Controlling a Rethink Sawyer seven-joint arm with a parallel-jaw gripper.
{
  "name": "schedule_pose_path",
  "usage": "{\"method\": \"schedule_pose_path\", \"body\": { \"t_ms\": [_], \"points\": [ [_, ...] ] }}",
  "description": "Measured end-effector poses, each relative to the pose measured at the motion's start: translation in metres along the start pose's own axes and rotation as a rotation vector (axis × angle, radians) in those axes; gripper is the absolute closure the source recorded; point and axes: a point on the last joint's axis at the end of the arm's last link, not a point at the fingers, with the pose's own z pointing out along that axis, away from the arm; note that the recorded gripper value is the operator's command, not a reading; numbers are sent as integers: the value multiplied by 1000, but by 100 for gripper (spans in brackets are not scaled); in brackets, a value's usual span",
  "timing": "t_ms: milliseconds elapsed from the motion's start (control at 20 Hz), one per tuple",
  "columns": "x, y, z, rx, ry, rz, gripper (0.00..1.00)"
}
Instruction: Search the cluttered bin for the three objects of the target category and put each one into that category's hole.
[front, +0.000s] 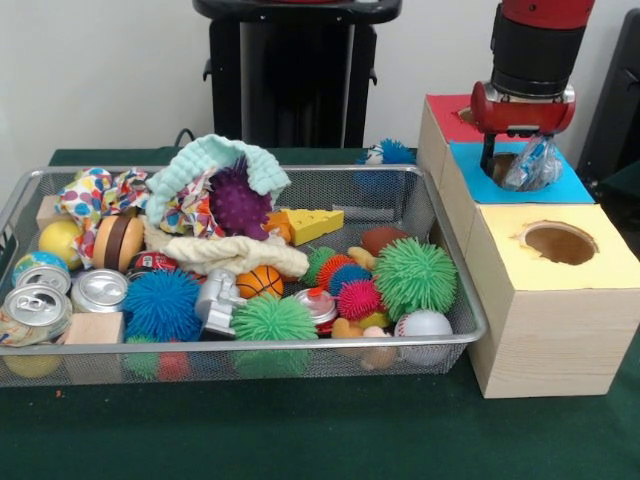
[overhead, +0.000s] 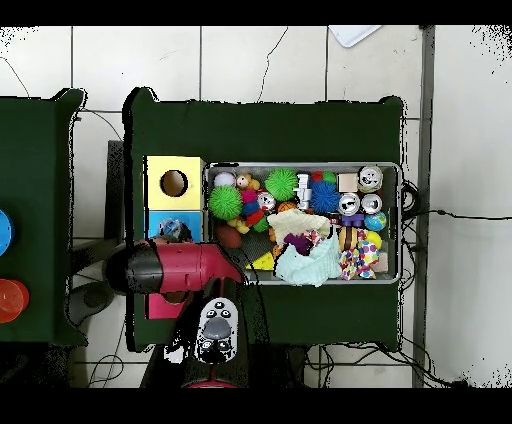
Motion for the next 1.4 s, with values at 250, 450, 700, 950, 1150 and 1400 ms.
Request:
{"method": "schedule_pose_path", "body": {
  "t_ms": [250,450,700,950,1150,1400],
  "points": [
    [0,0,-2,-2,-1,2,0],
    [-1,-1,-6,-4,-5,8,0],
    [-2,-5,-35,-20,11,29,0],
    [5,-13,-79,-34,103,45,0],
    [16,-22,-117,-49,188,62,0],
    [22,-42,-139,-59,191,103,0]
  ]
}}
